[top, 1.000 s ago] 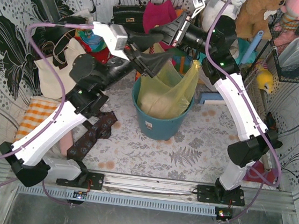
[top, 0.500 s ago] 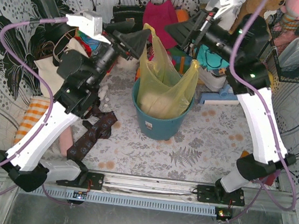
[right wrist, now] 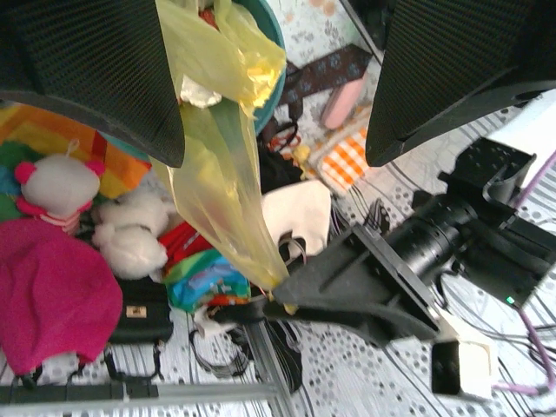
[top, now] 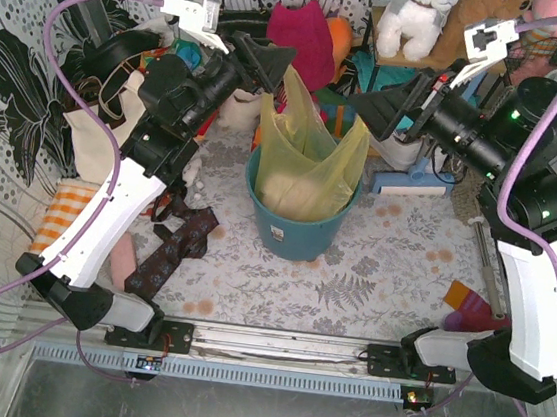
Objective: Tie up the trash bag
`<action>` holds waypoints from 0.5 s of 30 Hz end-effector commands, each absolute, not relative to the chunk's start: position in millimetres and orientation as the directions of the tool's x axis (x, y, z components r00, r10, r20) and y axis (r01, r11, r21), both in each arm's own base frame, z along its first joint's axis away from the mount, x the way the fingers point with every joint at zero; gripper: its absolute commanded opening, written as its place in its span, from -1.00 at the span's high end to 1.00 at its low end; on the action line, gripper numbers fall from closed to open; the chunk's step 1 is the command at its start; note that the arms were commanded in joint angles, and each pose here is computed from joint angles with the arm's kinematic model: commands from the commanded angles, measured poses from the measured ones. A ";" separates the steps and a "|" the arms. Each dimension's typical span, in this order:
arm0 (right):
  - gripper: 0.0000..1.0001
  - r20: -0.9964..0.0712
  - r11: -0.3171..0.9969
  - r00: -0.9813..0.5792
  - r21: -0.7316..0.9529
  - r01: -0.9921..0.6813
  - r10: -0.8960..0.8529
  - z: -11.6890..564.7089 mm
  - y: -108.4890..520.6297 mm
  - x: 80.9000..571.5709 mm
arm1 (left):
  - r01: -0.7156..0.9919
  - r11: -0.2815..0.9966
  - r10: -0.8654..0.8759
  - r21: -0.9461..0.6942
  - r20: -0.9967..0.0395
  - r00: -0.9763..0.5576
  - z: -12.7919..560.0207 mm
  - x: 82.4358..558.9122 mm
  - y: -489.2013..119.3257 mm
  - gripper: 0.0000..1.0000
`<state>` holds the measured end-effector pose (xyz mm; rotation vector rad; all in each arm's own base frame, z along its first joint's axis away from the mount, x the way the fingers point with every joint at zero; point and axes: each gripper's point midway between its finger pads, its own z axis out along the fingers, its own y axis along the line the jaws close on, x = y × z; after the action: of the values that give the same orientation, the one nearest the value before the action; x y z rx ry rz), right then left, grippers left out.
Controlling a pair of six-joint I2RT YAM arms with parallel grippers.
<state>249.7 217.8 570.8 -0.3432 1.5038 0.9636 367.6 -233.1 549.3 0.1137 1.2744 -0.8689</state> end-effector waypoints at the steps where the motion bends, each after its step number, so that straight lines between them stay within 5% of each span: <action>1: -0.67 -0.935 0.639 -0.267 0.354 -0.683 0.232 537.3 216.9 249.3 | 0.626 0.685 -0.512 -0.373 -0.858 0.050 559.1 363.2 -228.8 -0.21; 6: -0.55 -0.934 0.642 -0.303 0.350 -0.682 0.188 517.6 220.7 252.6 | 0.648 0.662 -0.519 -0.375 -0.854 0.035 558.9 361.2 -233.9 0.05; 10: -0.40 -0.936 0.653 -0.311 0.340 -0.677 0.166 507.6 219.1 252.9 | 0.656 0.653 -0.518 -0.378 -0.855 0.023 558.0 362.8 -237.5 0.00; 15: -0.49 -0.932 0.639 -0.332 0.344 -0.688 0.144 497.8 219.0 243.9 | 0.657 0.650 -0.513 -0.382 -0.858 0.009 555.2 366.8 -241.2 -0.08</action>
<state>259.3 222.0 496.9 -0.3957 1.7325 0.8973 366.3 -238.9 545.7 0.1308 1.2893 -0.8998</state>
